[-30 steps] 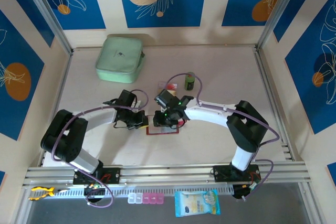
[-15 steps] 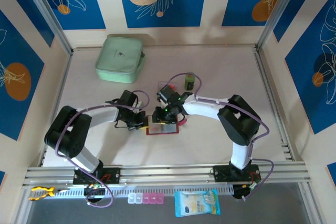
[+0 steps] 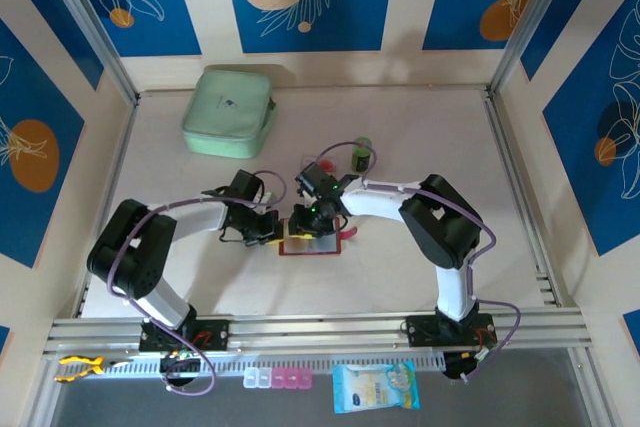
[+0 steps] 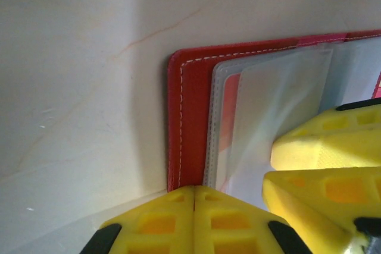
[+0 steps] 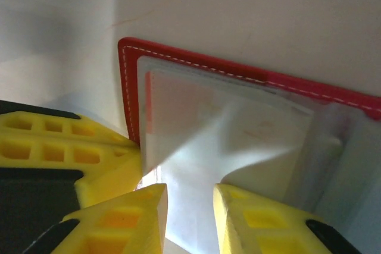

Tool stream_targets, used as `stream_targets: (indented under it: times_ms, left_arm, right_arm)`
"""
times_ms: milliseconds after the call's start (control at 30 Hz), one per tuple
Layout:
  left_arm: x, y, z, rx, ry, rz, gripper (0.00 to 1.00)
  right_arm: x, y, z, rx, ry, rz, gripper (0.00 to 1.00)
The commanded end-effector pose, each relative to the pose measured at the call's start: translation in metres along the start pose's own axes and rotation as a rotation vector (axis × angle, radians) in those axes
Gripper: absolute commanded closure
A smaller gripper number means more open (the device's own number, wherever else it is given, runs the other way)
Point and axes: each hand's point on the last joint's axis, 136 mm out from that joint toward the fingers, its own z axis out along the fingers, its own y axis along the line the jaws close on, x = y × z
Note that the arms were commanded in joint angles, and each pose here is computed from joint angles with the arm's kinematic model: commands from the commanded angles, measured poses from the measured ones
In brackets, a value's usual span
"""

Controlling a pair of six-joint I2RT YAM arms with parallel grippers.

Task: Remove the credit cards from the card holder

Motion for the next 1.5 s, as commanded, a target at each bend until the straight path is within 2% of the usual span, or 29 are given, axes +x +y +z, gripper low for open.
stream_targets:
  times_ms: [0, 133, 333, 567, 733, 867, 1033, 1300, 1467]
  left_arm:
    - [0.011, 0.018, 0.003, -0.069, 0.022, -0.007, 0.93]
    - [0.016, 0.022, 0.003, -0.079, 0.021, -0.013, 0.93]
    - [0.014, 0.020, -0.002, -0.076, 0.004, -0.019, 0.93]
    - [0.001, -0.012, -0.023, 0.013, -0.062, -0.001, 0.90]
    - [-0.002, -0.037, -0.030, 0.083, -0.079, 0.002, 0.81]
    - [-0.002, -0.050, -0.022, 0.124, -0.070, -0.002, 0.73]
    - [0.000, -0.052, -0.006, 0.128, -0.051, -0.024, 0.70]
    - [0.000, -0.049, 0.010, 0.121, -0.031, -0.043, 0.68]
    - [-0.001, -0.054, 0.015, 0.147, -0.026, -0.049, 0.70]
  right_arm:
    - [0.003, -0.013, -0.004, 0.069, 0.015, 0.019, 0.71]
    - [0.006, -0.020, -0.013, 0.084, 0.002, 0.019, 0.71]
    - [0.010, -0.016, -0.018, 0.000, 0.024, 0.001, 0.71]
    - [0.013, -0.016, -0.014, -0.093, 0.046, -0.013, 0.72]
    - [0.014, -0.017, -0.015, -0.146, 0.045, -0.011, 0.73]
    - [0.015, -0.020, -0.013, -0.211, 0.053, 0.014, 0.74]
    - [0.018, -0.024, -0.012, -0.263, 0.056, 0.032, 0.75]
    - [0.020, -0.028, -0.013, -0.303, 0.062, 0.049, 0.76]
    - [0.022, -0.027, -0.014, -0.315, 0.067, 0.045, 0.75]
